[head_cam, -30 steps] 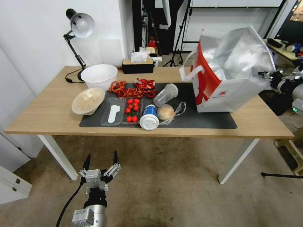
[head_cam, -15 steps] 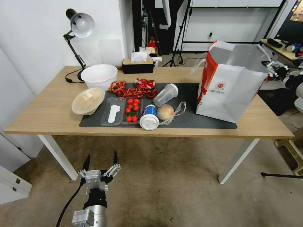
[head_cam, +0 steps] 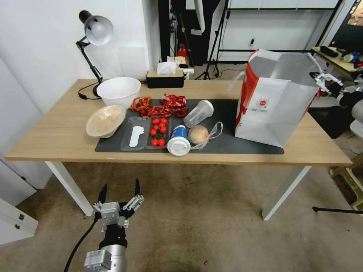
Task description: Pick up the food delivery bag from the floor and place it on the table.
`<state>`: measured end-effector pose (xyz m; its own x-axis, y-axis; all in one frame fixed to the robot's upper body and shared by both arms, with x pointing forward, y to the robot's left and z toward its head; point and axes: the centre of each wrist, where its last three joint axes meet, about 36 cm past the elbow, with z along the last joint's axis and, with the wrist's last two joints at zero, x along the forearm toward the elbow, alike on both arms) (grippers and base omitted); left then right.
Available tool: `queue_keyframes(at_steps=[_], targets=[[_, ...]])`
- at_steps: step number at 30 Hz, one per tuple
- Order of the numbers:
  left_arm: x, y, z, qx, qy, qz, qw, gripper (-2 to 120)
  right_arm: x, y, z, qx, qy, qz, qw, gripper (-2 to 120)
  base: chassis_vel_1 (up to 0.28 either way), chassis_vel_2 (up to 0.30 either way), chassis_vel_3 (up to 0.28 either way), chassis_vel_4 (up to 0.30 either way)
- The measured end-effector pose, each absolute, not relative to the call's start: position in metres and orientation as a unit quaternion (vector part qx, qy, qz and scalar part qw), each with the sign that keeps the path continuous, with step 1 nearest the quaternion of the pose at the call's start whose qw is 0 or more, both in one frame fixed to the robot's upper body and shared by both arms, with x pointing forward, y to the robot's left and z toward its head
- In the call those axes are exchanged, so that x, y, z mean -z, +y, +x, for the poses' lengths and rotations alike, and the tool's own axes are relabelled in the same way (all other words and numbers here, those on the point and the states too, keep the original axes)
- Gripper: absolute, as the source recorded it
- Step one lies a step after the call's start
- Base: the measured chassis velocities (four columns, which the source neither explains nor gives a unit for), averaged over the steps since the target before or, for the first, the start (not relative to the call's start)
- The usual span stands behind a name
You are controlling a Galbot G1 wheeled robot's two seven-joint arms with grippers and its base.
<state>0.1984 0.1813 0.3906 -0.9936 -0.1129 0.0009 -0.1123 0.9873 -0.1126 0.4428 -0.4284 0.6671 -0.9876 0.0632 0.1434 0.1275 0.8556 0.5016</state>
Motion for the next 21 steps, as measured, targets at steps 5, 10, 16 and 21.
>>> queue_keyframes(at_steps=[5, 10, 16, 21], targets=[[-0.391, 0.181, 0.2, 0.056, 0.997, -0.056, 0.003, 100, -0.668, -0.428, 0.442, 0.256, -0.964, -0.049, 0.058, 100, 0.0, 0.0, 0.0, 0.0], [-0.393, 0.182, 0.201, 0.055, 0.997, -0.057, 0.006, 100, -0.666, -0.426, 0.44, 0.237, -0.969, -0.049, 0.051, 100, 0.0, 0.0, 0.0, 0.0], [-0.394, 0.183, 0.202, 0.055, 0.997, -0.057, 0.008, 100, -0.66, -0.422, 0.436, 0.184, -0.982, -0.045, 0.022, 100, 0.0, 0.0, 0.0, 0.0], [-0.399, 0.183, 0.203, 0.056, 0.997, -0.056, 0.012, 100, -0.657, -0.416, 0.433, 0.132, -0.99, -0.043, 0.001, 100, 0.0, 0.0, 0.0, 0.0]])
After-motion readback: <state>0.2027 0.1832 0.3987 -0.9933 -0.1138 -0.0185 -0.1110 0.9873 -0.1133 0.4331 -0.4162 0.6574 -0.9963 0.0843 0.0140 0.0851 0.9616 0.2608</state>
